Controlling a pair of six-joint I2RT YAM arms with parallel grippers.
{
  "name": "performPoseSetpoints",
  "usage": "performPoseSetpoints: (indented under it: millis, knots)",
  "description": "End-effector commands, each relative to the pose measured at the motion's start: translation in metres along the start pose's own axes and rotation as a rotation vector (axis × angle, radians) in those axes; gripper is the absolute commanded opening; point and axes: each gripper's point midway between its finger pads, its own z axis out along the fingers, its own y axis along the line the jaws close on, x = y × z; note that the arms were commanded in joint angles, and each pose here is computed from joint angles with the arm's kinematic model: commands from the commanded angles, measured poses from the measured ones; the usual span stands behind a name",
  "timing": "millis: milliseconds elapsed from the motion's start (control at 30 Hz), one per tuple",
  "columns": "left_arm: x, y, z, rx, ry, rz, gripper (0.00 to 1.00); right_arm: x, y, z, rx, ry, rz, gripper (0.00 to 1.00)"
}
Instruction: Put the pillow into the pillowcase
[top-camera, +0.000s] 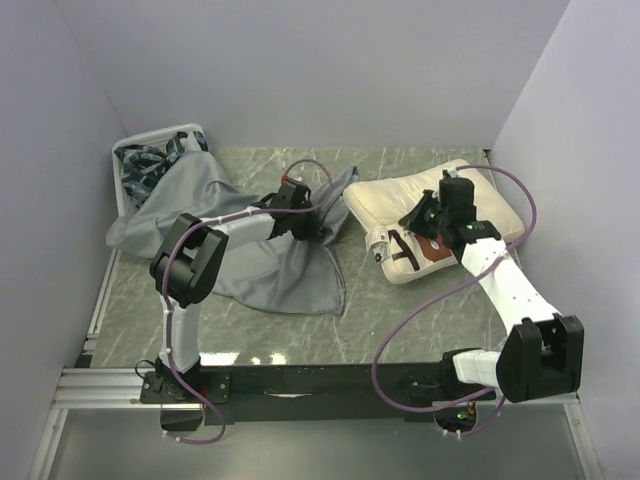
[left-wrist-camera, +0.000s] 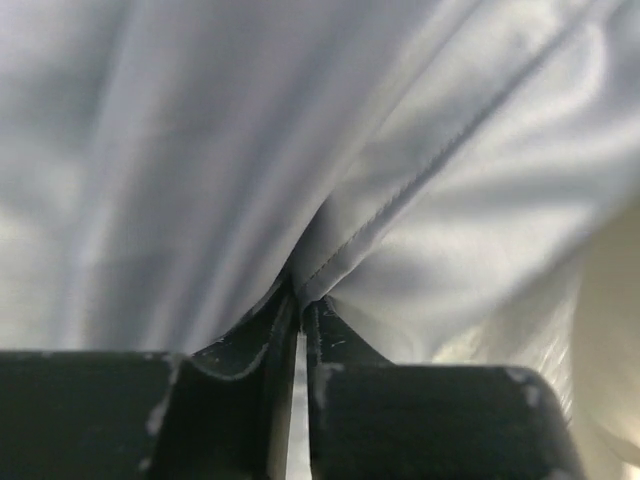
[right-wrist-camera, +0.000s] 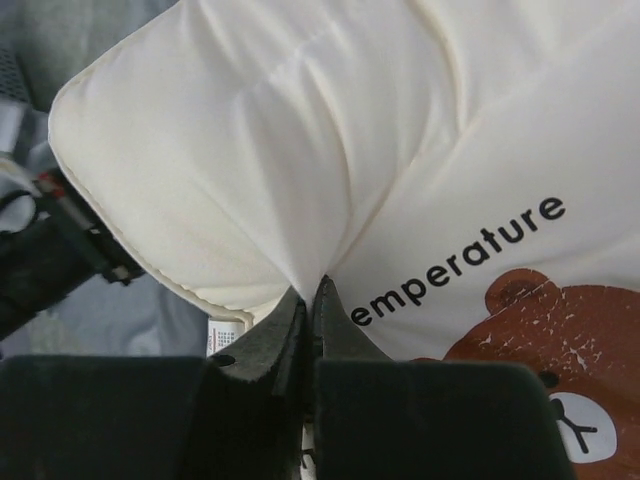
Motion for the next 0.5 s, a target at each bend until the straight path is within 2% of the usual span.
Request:
performPoseSetpoints:
  millis: [0, 233, 367, 400, 467]
  knots:
    - [0.012, -0.058, -0.003, 0.132, 0.016, 0.106, 0.18, -0.041, 0.049, -0.040, -0.153, -0.128, 0.021, 0.00]
    - [0.048, -0.085, 0.001, 0.201, 0.078, 0.137, 0.42, -0.049, 0.057, -0.042, -0.177, -0.145, 0.041, 0.00]
    - [0.044, -0.082, -0.007, 0.179, 0.054, 0.140, 0.40, -0.049, 0.046, -0.032, -0.127, -0.148, 0.043, 0.00]
    - [0.042, -0.080, -0.009, 0.169, 0.047, 0.142, 0.34, -0.050, 0.044, -0.031, -0.117, -0.152, 0.046, 0.00]
    - [0.037, -0.077, -0.012, 0.156, 0.034, 0.144, 0.29, -0.049, 0.034, -0.028, -0.075, -0.164, 0.049, 0.00]
